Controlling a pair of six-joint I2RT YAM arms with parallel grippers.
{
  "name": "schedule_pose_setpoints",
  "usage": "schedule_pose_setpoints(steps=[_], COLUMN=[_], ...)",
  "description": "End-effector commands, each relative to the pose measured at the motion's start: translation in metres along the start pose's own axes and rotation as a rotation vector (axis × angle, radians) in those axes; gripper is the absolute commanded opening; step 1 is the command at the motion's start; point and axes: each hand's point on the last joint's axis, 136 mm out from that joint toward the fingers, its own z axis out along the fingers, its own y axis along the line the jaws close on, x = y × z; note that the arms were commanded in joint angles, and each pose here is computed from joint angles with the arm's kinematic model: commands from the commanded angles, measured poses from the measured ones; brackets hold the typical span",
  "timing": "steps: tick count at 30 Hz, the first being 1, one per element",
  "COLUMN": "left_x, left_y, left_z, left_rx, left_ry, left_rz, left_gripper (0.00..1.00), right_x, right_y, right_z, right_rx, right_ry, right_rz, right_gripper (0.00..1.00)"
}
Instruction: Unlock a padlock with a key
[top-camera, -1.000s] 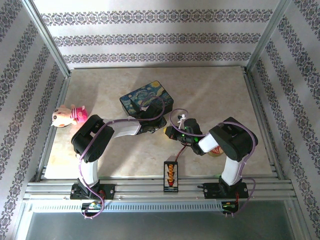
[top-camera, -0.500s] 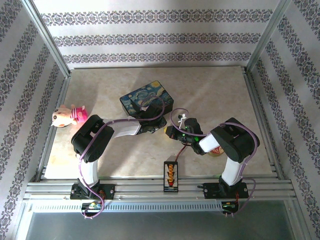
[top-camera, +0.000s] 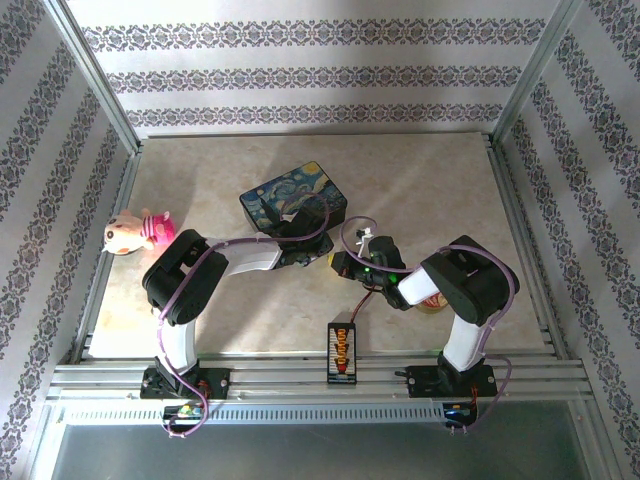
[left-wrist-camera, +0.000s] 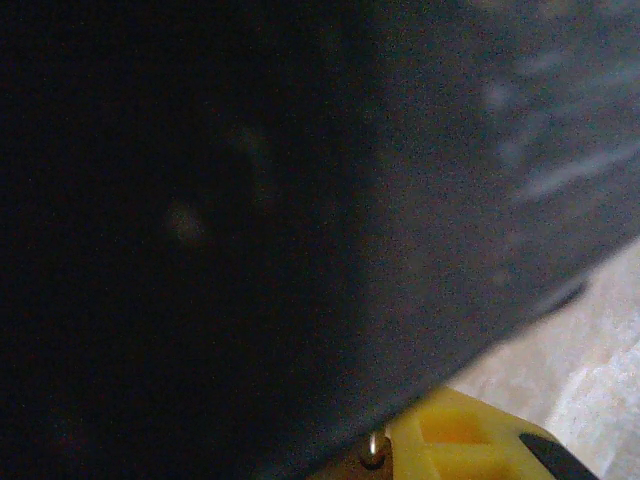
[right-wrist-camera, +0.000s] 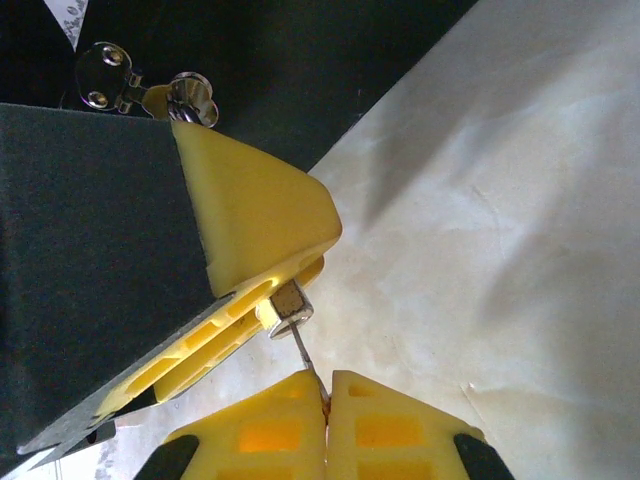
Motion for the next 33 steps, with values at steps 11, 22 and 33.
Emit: schedule_pose_setpoints(steps=[11,22,33], left_x=[0.021,0.02,0.016], left_y=[-0.001,0.0,0.001], left_z=[-0.002,0.0,0.001], left_rx=[0.045,0.047,0.045], left_ry=[0.111,0.101,0.086], left_rz=[-0.057,-0.08,-0.107], left_gripper=[0.24,0.24,0.24], right_x=[-0.015,-0.012,-0.009], right_y=[0.001,0.002,-0.005], right_z=[0.003,0.0,-0.01], right_rx=[-0.006,-0.006,0.027], right_ry=[-0.135,-0.144,-0.213], right_rz=[0.019,0.017,0.026], right_gripper=[0.0,0.0,0.0])
